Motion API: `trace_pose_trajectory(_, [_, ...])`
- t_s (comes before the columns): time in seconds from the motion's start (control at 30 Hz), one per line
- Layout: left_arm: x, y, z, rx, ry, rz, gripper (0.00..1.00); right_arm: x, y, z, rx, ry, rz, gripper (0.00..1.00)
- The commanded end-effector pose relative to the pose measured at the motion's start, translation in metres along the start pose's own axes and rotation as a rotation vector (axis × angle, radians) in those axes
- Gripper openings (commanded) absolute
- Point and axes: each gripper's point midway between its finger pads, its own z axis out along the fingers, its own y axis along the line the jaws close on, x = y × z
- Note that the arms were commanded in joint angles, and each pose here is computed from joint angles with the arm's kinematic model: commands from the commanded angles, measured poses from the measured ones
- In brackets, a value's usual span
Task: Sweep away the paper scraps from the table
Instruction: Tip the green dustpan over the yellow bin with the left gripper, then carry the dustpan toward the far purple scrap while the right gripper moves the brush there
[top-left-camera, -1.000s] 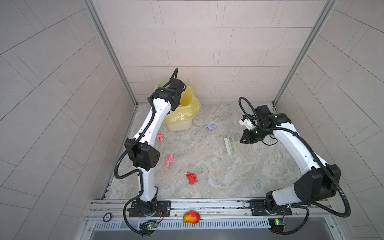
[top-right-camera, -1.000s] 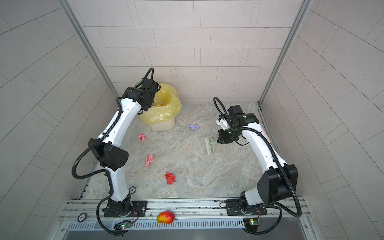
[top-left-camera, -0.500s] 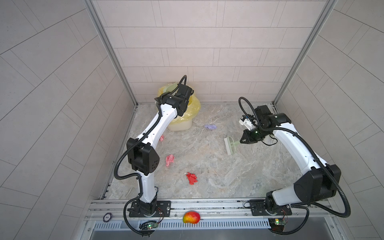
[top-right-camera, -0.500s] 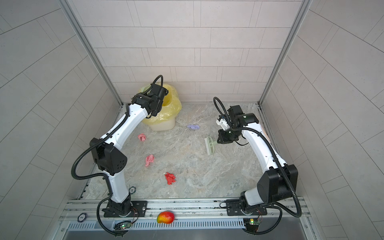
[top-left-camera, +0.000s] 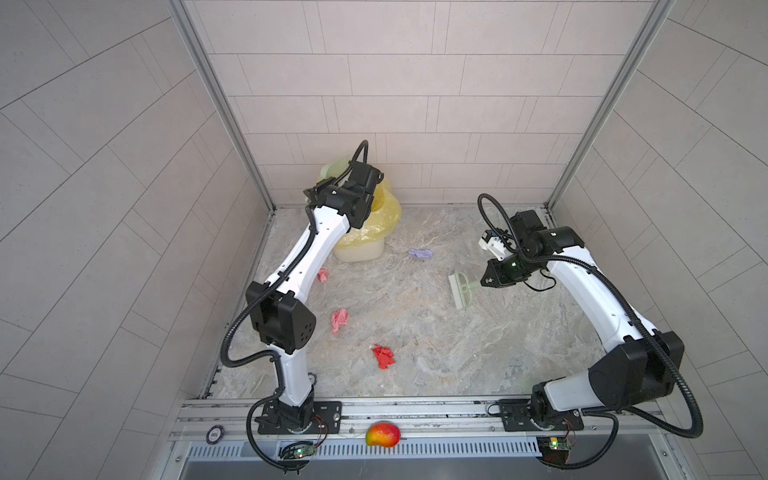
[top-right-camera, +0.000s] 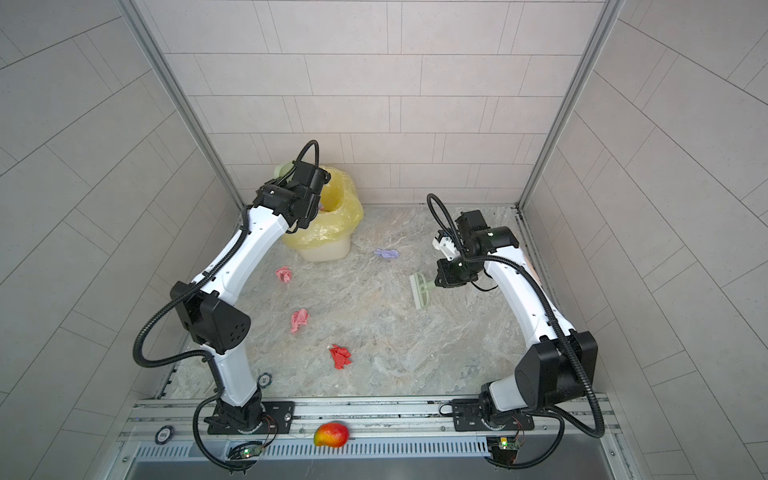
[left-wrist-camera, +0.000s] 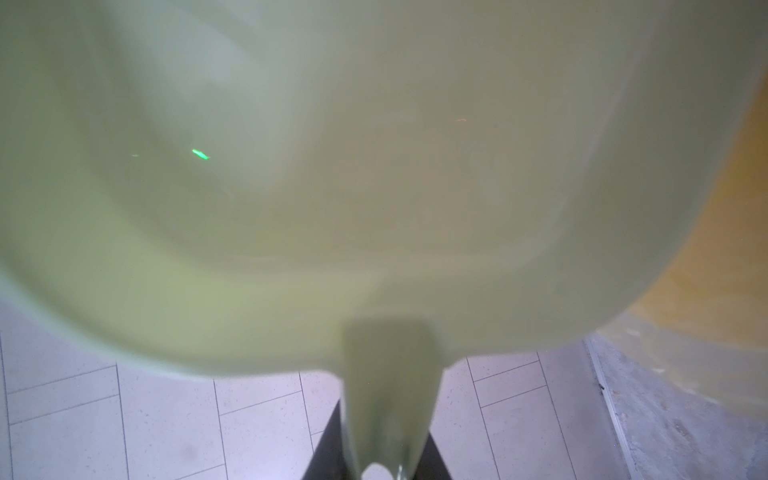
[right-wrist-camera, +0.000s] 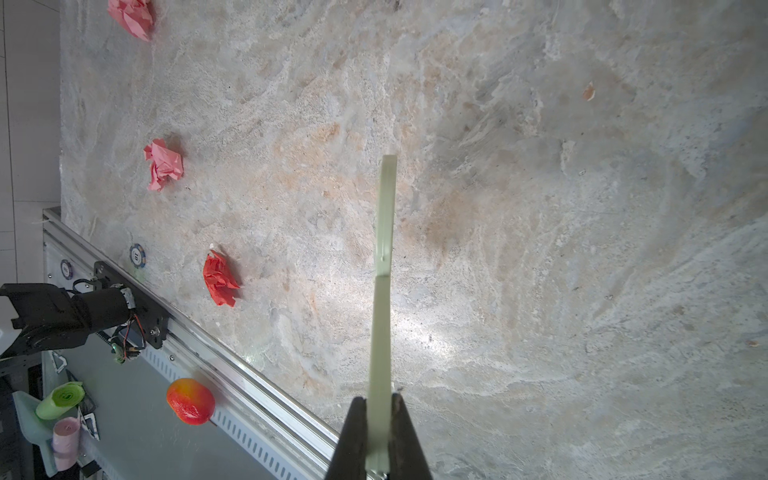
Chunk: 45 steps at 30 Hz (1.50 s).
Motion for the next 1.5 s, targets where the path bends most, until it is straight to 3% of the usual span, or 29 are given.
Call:
trace_pose_trajectory(0.0, [0.014,0.011,-0.027,0.093,-0.069,-0.192,0.0,-0.001,-0.002,-0.01,0.033,-0.026,-0.033,0.0])
trace_pose_trajectory(0.13, [0.015,-0.01,-0.057,0.262,-0.131,-0.313,0.0,-0.009,-0.006,-0.014,0.083,-0.073,-0.074,0.0])
trace_pose_trajectory(0.3, [0.012,-0.058,-0.1,0.446,-0.207,-0.345,0.0,-0.028,-0.007,-0.025,0.164,-0.201,-0.184,0.0])
trace_pose_trajectory(0.43, [0.017,-0.11,-0.133,0.637,-0.227,-0.352,0.0,-0.047,0.001,-0.031,0.23,-0.32,-0.335,0.0])
trace_pose_trajectory(0.57, [0.031,-0.166,-0.153,0.863,-0.171,-0.366,0.0,-0.069,0.009,-0.026,0.329,-0.376,-0.529,0.0])
trace_pose_trajectory(0.73, [0.052,-0.22,-0.164,1.041,-0.121,-0.454,0.0,-0.093,0.018,-0.008,0.494,-0.325,-0.788,0.0])
trace_pose_trajectory(1.0, [0.075,-0.278,-0.174,1.218,-0.056,-0.531,0.0,-0.138,0.012,0.049,0.675,-0.114,-1.08,0.0])
trace_pose_trajectory(1.17, [0.086,-0.307,-0.177,1.276,0.013,-0.505,0.0,-0.16,0.013,0.079,0.694,-0.06,-1.21,0.0])
trace_pose_trajectory(1.47, [0.107,-0.324,-0.178,1.309,0.056,-0.512,0.0,-0.174,0.022,0.121,0.674,0.012,-1.402,0.0])
